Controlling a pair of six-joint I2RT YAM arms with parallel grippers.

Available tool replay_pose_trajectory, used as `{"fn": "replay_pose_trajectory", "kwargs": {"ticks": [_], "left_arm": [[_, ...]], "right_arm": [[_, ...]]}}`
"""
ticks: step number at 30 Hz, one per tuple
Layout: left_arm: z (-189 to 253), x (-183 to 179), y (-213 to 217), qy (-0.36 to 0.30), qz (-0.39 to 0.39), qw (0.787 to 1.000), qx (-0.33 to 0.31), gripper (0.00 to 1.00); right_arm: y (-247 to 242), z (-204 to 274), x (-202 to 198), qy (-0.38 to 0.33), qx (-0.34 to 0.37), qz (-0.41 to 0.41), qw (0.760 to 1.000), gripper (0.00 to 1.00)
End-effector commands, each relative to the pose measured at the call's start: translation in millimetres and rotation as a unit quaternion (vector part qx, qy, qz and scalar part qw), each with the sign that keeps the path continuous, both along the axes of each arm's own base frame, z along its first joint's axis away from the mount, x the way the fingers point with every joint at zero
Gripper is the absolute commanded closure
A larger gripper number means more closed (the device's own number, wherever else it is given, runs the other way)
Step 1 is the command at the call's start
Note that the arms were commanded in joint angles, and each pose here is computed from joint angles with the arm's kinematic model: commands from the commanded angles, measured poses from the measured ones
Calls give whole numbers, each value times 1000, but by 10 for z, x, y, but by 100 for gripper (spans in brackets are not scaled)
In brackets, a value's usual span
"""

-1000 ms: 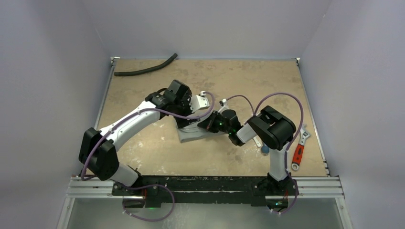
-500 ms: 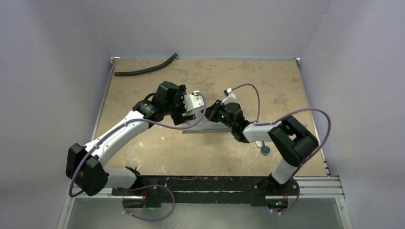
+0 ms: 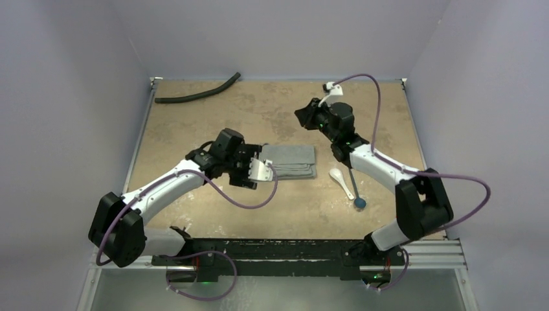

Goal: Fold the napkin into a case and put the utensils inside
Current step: Rotate the 2/3-rectangle-folded napkin at the center of the board, then pick up the 2/3-rectangle-folded napkin from the center of the board.

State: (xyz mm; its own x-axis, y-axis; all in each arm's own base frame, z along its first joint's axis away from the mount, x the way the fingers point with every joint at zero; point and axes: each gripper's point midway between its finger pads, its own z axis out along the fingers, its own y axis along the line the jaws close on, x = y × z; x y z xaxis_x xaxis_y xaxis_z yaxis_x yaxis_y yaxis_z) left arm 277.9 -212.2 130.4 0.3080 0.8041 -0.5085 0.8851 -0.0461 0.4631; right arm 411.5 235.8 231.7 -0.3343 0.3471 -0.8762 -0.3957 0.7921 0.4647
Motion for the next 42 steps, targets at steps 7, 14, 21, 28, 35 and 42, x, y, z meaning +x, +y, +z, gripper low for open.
{"fn": "replay_pose_trajectory", "kwargs": {"ticks": [7, 14, 21, 28, 35, 42], "left_arm": [[-384, 39, 113, -129, -149, 977, 86, 23], [-648, 56, 111, -154, -184, 965, 106, 33], [-806, -1, 64, -140, -216, 960, 108, 37], [-981, -145, 100, -114, -259, 951, 125, 41], [-1127, -186, 136, -122, -270, 946, 132, 42], [-1235, -139, 113, -140, -279, 940, 136, 42]], "right_arm": [[911, -787, -172, 61, -124, 156, 978, 100], [1111, -1248, -347, 89, -117, 208, 967, 100], [1101, -1606, -456, 112, -118, 218, 962, 100], [1107, -1799, -483, 121, -121, 212, 962, 100], [1104, -1832, -531, 116, -115, 209, 964, 100], [1118, -2004, -585, 133, -119, 209, 962, 100]]}}
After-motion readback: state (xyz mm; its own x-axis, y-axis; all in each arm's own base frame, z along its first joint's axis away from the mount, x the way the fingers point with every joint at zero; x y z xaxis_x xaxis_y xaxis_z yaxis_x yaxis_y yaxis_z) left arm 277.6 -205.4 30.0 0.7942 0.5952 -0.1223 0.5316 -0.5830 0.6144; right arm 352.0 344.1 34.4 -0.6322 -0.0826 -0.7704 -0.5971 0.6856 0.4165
